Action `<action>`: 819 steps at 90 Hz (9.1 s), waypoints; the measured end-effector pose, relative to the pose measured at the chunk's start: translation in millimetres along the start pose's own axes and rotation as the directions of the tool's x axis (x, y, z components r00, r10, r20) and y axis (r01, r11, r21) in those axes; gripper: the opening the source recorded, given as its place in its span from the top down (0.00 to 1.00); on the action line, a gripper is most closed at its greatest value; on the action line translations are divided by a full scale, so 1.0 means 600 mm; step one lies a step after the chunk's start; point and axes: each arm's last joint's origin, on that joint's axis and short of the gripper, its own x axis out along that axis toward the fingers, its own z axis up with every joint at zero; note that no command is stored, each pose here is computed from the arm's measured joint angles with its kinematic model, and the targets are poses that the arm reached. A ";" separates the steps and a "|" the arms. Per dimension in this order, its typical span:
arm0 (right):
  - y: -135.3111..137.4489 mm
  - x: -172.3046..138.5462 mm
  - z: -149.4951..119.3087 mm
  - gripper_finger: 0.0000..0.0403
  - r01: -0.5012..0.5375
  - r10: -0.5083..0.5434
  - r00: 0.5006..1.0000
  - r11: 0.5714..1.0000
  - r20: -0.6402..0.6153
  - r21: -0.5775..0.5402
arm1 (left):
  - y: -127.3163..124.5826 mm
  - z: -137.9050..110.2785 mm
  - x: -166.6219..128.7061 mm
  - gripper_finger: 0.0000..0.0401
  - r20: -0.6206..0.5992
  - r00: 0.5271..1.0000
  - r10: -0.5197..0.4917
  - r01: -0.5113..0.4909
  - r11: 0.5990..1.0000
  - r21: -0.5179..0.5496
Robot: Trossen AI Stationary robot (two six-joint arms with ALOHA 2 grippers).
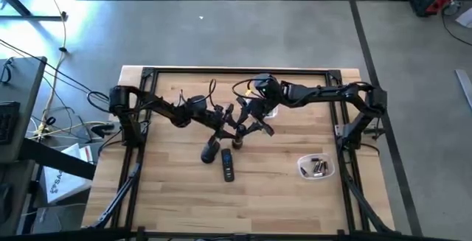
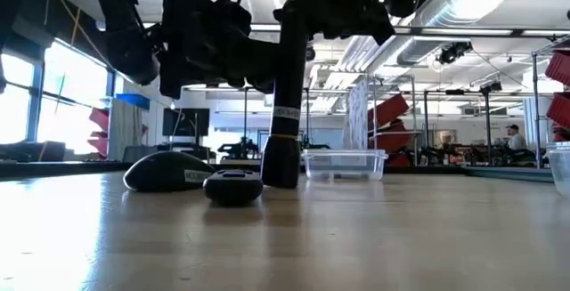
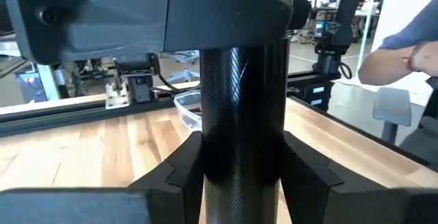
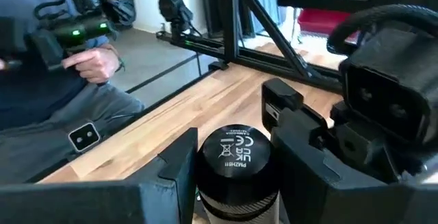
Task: Insert battery
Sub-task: Close the flashlight battery compartment
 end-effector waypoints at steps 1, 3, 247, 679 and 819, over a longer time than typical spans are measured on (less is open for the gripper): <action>0.000 0.000 0.000 0.67 0.004 -0.004 1.000 1.000 -0.002 0.003 | 0.000 0.000 0.000 0.69 0.000 1.000 0.001 -0.001 1.000 0.000; 0.000 0.000 0.000 0.67 0.012 -0.012 1.000 1.000 -0.007 0.009 | 0.000 0.000 0.000 0.69 -0.001 1.000 0.003 -0.003 1.000 -0.001; 0.008 -0.021 0.023 0.49 0.800 -0.751 0.600 0.556 -0.275 0.228 | 0.031 0.041 -0.026 0.71 -0.242 0.775 0.583 -0.606 0.795 -0.024; 0.021 -0.073 -0.005 0.68 0.513 -0.536 0.838 0.838 0.103 0.186 | 0.016 0.041 -0.015 0.71 -0.213 0.882 0.420 -0.429 0.903 0.003; 0.016 -0.094 -0.017 0.68 0.321 -0.333 0.935 0.941 0.121 0.105 | 0.023 0.044 -0.004 0.56 -0.034 0.967 0.253 -0.250 0.964 0.088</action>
